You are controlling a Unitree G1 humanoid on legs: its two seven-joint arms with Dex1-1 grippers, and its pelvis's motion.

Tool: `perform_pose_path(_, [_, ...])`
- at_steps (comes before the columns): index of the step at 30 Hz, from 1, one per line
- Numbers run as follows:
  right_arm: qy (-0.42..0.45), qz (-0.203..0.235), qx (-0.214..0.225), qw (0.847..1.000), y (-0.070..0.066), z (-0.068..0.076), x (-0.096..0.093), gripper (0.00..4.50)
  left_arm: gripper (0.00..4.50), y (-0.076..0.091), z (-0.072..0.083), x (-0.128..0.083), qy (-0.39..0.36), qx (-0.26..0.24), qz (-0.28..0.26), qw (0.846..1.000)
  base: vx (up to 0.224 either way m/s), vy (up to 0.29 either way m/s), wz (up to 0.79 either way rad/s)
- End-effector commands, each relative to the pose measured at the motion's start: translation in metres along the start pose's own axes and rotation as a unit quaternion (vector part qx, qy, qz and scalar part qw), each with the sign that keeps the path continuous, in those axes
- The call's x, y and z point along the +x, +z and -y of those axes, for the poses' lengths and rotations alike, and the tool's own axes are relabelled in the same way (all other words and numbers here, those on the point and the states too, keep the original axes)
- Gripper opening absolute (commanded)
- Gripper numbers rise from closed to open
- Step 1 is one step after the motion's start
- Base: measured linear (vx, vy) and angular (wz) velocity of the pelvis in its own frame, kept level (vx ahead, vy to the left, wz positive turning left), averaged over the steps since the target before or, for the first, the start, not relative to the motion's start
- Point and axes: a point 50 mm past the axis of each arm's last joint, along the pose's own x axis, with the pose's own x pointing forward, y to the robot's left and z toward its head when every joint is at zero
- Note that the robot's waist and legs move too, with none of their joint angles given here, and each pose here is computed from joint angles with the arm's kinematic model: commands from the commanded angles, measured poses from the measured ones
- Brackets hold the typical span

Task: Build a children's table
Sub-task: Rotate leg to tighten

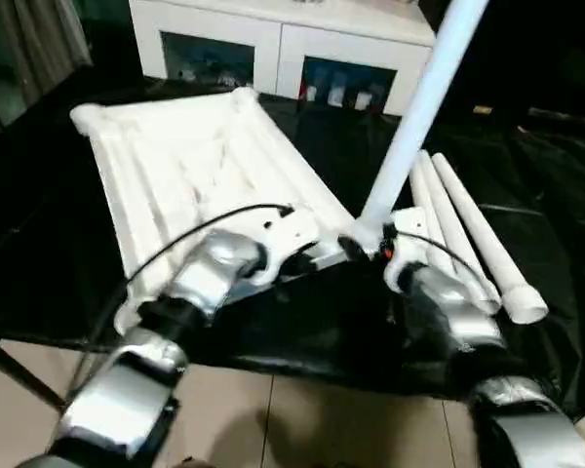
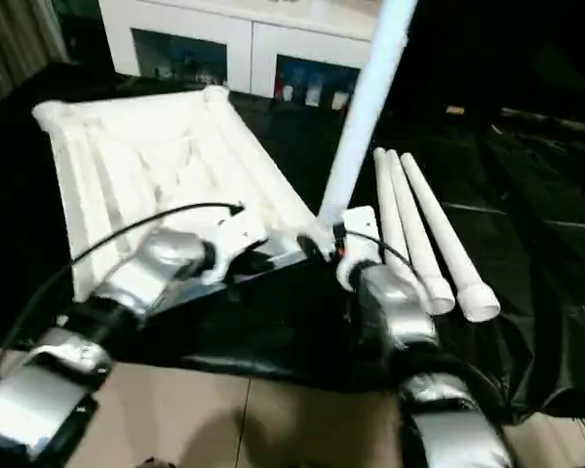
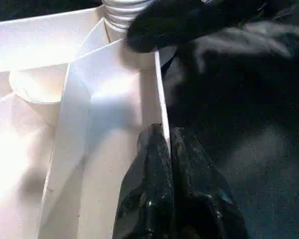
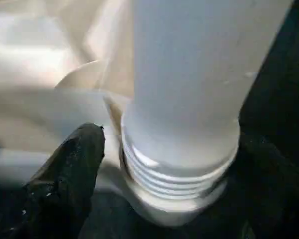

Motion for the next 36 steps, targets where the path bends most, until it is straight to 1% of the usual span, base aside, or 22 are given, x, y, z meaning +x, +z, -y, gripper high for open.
perform_pose_path(1, [0.049, -0.014, -0.018, 0.999, -0.001, -0.004, -0.003, 3.93, 0.0, -0.008, 0.014, 0.004, -0.054, 0.01, 0.008, 0.998, 0.0, 0.0, 0.0])
perform_pose_path(3, [0.067, -0.011, -0.023, 0.997, 0.001, -0.001, -0.008, 3.93, 0.0, -0.008, 0.017, 0.0, -0.083, 0.019, 0.021, 0.996, 0.0, 0.0, 0.0])
perform_pose_path(6, [0.109, -0.006, -0.043, 0.993, 0.006, 0.004, -0.019, 3.93, 0.0, -0.012, 0.019, -0.007, -0.118, 0.029, 0.014, 0.993, 0.0, 0.0, 0.0])
perform_pose_path(7, [0.135, -0.005, -0.05, 0.99, 0.008, 0.006, -0.026, 3.93, 0.0, -0.015, 0.019, -0.011, -0.125, 0.034, 0.012, 0.992, 0.0, 0.0, 0.0])
perform_pose_path(13, [0.174, -0.012, -0.067, 0.982, 0.009, 0.008, -0.036, 3.93, 0.0, -0.019, 0.017, -0.017, -0.13, 0.037, 0.012, 0.991, 0.0, 0.0, 0.0])
perform_pose_path(18, [0.189, -0.017, -0.069, 0.979, 0.008, 0.008, -0.04, 3.93, 0.0, -0.022, 0.016, -0.02, -0.133, 0.037, 0.01, 0.99, 0.0, 0.0, 0.0])
perform_pose_path(20, [0.202, -0.016, -0.061, 0.977, 0.008, 0.007, -0.041, 3.65, 0.0, -0.023, 0.016, -0.023, -0.136, 0.036, 0.01, 0.99, 0.0, 0.0, 0.0])
perform_pose_path(23, [0.205, -0.019, -0.061, 0.977, 0.008, 0.007, -0.041, 3.54, 0.0, -0.023, 0.016, -0.023, -0.137, 0.036, 0.01, 0.99, 0.0, 0.0, 0.0])
perform_pose_path(24, [0.205, -0.02, -0.06, 0.977, 0.007, 0.007, -0.041, 3.34, 0.0, -0.023, 0.016, -0.023, -0.137, 0.036, 0.011, 0.99, 0.0, 0.0, 0.0])
perform_pose_path(26, [0.205, -0.02, -0.058, 0.977, 0.007, 0.007, -0.041, 3.25, 0.0, -0.023, 0.016, -0.023, -0.137, 0.036, 0.011, 0.99, 0.0, 0.0, 0.0])
perform_pose_path(28, [0.206, -0.02, -0.057, 0.977, 0.007, 0.007, -0.04, 3.04, 0.0, -0.023, 0.016, -0.023, -0.137, 0.036, 0.011, 0.99, 0.0, 0.0, 0.0])
perform_pose_path(29, [0.206, -0.02, -0.056, 0.977, 0.007, 0.007, -0.04, 3.04, 0.0, -0.023, 0.016, -0.023, -0.138, 0.036, 0.011, 0.99, 0.0, 0.0, 0.0])
perform_pose_path(30, [0.206, -0.02, -0.056, 0.977, 0.007, 0.007, -0.04, 2.86, 0.0, -0.023, 0.016, -0.023, -0.138, 0.036, 0.011, 0.99, 0.0, 0.0, 0.0])
perform_pose_path(31, [0.208, -0.02, -0.054, 0.976, 0.007, 0.007, -0.04, 2.86, 0.0, -0.023, 0.016, -0.023, -0.141, 0.037, 0.01, 0.989, 0.0, 0.0, 0.0])
perform_pose_path(32, [0.209, -0.021, -0.053, 0.976, 0.007, 0.007, -0.04, 2.77, 0.0, -0.023, 0.017, -0.023, -0.143, 0.036, 0.009, 0.989, 0.0, 0.0, 0.0])
perform_pose_path(36, [0.21, -0.022, -0.052, 0.976, 0.006, 0.006, -0.041, 2.73, 0.0, -0.023, 0.017, -0.023, -0.145, 0.036, 0.008, 0.989, 0.0, 0.0, 0.0])
